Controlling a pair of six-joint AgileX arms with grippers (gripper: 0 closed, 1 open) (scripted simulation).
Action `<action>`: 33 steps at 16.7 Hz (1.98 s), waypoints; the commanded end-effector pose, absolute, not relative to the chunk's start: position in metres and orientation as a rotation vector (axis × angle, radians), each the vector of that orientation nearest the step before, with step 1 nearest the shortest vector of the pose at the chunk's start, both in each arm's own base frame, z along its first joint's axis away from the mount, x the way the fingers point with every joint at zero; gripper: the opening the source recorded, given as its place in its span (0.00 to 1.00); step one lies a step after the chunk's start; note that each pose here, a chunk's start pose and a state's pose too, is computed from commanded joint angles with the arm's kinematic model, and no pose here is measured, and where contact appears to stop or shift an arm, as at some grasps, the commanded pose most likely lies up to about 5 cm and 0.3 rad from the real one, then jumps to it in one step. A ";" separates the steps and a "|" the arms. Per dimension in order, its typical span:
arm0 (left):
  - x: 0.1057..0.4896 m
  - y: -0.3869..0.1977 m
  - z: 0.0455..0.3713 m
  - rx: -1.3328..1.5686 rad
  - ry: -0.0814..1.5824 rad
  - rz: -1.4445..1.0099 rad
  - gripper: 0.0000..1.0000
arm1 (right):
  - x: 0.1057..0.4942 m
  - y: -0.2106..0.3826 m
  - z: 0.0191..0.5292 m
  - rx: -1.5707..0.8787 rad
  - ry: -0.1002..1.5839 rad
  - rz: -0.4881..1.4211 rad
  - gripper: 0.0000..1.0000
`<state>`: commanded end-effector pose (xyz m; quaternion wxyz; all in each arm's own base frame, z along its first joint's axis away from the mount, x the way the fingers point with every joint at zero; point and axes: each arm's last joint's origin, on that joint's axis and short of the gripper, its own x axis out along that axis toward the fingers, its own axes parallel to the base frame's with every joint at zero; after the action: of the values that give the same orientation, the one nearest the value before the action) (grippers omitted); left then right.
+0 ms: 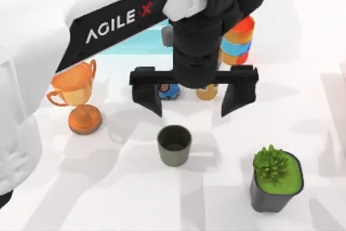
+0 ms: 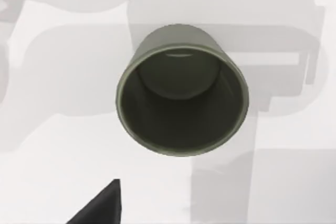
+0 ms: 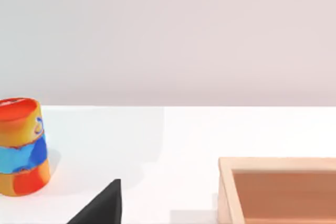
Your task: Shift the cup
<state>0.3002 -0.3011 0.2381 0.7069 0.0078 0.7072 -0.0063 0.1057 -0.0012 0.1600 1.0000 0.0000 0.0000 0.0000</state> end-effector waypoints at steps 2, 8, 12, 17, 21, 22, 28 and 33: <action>0.302 -0.300 0.238 0.013 1.570 -0.012 1.00 | 0.106 -0.001 0.160 0.000 0.000 0.000 1.00; 0.303 -0.303 0.195 0.018 1.572 -0.014 1.00 | 0.106 -0.001 0.160 0.000 0.000 0.000 1.00; 0.301 -0.302 0.149 0.015 1.569 -0.016 1.00 | 0.106 -0.001 0.160 0.000 0.000 0.000 1.00; 0.300 -0.301 0.138 0.017 1.571 -0.014 1.00 | 0.106 -0.001 0.160 0.000 0.000 0.000 1.00; 0.300 -0.301 0.138 0.017 1.571 -0.014 0.77 | 0.106 -0.001 0.160 0.000 0.000 0.000 1.00; 0.300 -0.301 0.138 0.017 1.571 -0.014 0.70 | 0.106 -0.001 0.160 0.000 0.000 0.000 1.00; 0.300 -0.301 0.138 0.017 1.571 -0.014 0.25 | 0.106 -0.001 0.160 0.000 0.000 0.000 1.00; 0.300 -0.301 0.138 0.017 1.571 -0.014 0.00 | 0.106 -0.001 0.160 0.000 0.000 0.000 1.00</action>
<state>0.3001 -0.3009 0.1381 0.7069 0.0078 0.7072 -0.0063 0.1057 -0.0012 0.1600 1.0000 0.0000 0.0000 0.0000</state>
